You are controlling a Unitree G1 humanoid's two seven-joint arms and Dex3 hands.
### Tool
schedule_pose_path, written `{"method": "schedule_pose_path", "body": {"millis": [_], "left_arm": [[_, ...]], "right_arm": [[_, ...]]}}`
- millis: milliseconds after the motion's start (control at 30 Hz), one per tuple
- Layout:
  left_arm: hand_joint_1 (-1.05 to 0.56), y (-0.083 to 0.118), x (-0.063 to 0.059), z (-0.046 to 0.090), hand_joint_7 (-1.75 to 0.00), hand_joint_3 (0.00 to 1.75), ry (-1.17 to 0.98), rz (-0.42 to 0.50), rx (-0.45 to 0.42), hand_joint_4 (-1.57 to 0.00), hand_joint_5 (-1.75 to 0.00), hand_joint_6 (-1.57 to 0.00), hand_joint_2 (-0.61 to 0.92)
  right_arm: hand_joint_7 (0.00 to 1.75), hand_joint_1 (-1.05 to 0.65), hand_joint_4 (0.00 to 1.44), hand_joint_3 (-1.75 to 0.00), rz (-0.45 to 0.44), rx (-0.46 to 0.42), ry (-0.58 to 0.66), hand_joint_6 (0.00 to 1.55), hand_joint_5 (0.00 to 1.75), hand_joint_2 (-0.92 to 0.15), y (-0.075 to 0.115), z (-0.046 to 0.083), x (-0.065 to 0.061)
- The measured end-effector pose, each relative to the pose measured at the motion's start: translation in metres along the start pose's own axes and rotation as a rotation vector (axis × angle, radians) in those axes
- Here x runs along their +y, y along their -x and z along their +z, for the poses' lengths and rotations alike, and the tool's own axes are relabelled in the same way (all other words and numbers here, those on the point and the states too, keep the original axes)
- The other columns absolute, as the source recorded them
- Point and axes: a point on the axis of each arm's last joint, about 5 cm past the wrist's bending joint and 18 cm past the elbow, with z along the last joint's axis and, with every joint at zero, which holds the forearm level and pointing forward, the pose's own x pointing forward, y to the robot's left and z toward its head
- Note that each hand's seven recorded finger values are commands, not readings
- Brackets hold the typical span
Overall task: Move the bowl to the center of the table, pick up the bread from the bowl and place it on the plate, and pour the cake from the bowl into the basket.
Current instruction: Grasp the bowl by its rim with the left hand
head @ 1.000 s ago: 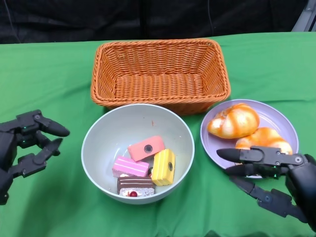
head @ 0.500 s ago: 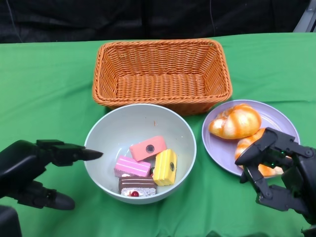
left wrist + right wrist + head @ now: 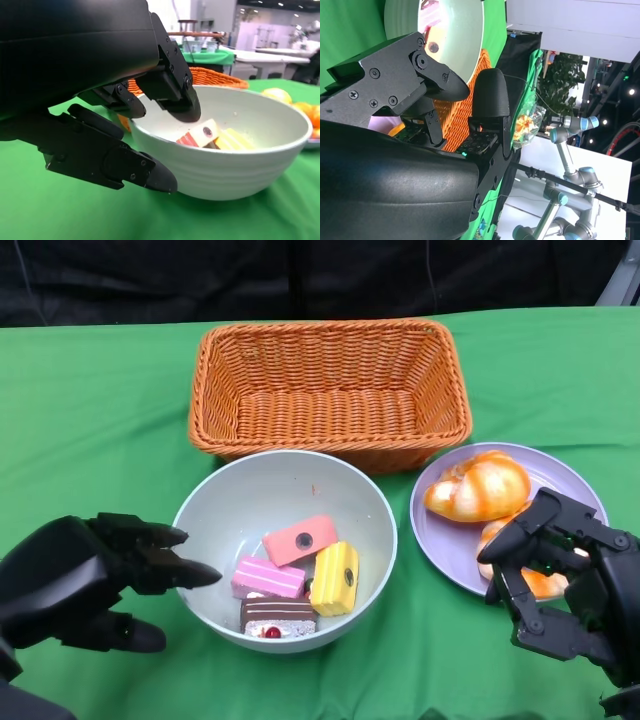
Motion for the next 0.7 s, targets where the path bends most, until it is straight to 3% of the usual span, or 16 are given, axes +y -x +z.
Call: {"method": "schedule_pose_path", "body": {"millis": [467,700], "left_arm": [[-0.34,-0.025,-0.005,-0.015,-0.02,0.00,-0.154,-0.176,-0.099,-1.00,-0.03,-0.96,0.91],[-0.34,-0.032,-0.013,-0.014,-0.01,0.01,-0.171,-0.214,-0.133,-1.01,-0.02,-0.96,0.91]], "right_arm": [[1.31,-0.04,0.71,-1.03,-0.005,0.020,-0.009,0.68,1.56,-0.59,0.002,0.001,0.004],[1.30,-0.04,0.71,-0.99,-0.002,0.020,-0.003,0.69,1.56,-0.61,0.003,0.002,0.005]]}}
